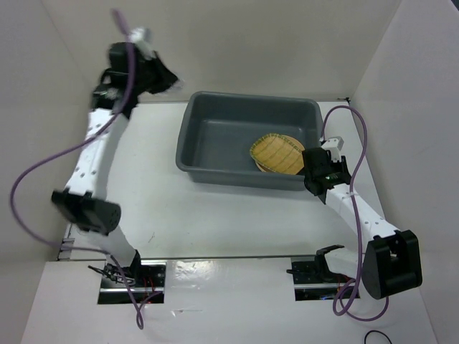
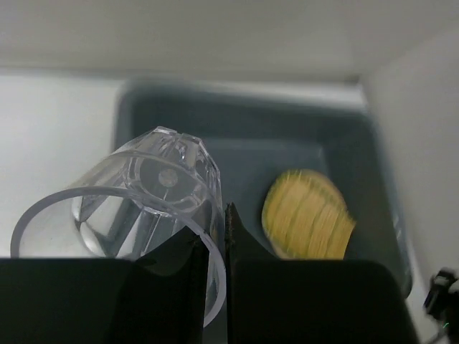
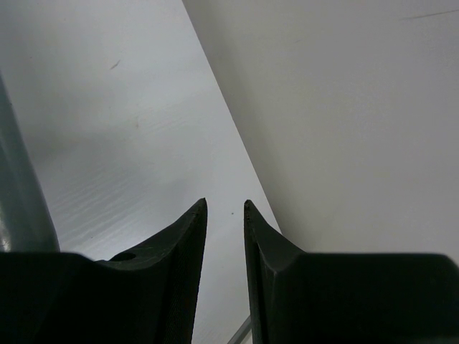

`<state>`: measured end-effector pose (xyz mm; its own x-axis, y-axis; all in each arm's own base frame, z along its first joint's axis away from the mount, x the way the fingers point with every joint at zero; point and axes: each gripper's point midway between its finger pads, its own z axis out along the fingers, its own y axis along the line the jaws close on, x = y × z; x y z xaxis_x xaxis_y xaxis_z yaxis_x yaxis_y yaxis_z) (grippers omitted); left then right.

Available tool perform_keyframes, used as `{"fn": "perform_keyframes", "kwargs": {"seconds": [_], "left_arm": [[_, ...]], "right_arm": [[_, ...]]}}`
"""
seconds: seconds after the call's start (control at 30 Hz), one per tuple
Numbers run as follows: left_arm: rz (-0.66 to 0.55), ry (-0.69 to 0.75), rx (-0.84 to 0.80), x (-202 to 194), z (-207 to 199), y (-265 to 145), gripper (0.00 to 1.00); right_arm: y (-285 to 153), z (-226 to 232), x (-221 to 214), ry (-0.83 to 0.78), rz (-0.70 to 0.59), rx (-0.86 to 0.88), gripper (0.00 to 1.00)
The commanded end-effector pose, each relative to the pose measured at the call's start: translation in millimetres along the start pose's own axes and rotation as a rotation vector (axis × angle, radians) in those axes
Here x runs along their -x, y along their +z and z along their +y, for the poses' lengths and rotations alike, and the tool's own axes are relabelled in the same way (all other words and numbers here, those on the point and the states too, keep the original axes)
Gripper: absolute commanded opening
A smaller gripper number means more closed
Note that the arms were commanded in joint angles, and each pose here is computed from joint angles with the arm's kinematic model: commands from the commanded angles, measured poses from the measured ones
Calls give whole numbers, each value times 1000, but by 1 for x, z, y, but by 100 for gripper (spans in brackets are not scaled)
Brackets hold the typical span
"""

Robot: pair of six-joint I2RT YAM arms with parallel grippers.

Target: Place the mixed dishes into the plastic bin

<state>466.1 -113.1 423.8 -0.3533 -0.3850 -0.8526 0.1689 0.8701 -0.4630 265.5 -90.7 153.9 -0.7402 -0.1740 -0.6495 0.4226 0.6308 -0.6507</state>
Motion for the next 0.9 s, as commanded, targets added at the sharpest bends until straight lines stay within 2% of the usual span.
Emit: {"fn": "perform_keyframes", "kwargs": {"seconds": [0.0, 0.03, 0.07, 0.1, 0.13, 0.23, 0.3, 0.4, 0.6, 0.87], "left_arm": [[436, 175, 58, -132, -3, 34, 0], [533, 202, 89, -166, 3, 51, 0], [639, 242, 92, -197, -5, 47, 0], [633, 287, 128, -197, -8, 50, 0], [704, 327, 140, -227, -15, 54, 0], [712, 377, 158, -245, -24, 66, 0], [742, 357, 129, -262, -36, 69, 0], [822, 380, 130, -304, -40, 79, 0], [905, 397, 139, -350, -42, 82, 0], [926, 405, 142, -360, -40, 80, 0]], "right_arm": [[-1, 1, 6, 42, -29, -5, 33], [-1, 1, 6, 42, -29, -5, 33], [-2, -1, 7, 50, -34, -5, 33], [-2, -1, 7, 50, -34, -5, 33], [-2, -1, 7, 50, -34, -5, 33], [-2, -1, 7, 50, -34, -5, 33], [-2, -1, 7, 50, -34, -5, 33], [-3, -2, 8, 58, -38, -4, 33], [-4, -4, 9, 66, -43, -4, 33], [-5, -6, 10, 74, -48, -4, 33]]}}
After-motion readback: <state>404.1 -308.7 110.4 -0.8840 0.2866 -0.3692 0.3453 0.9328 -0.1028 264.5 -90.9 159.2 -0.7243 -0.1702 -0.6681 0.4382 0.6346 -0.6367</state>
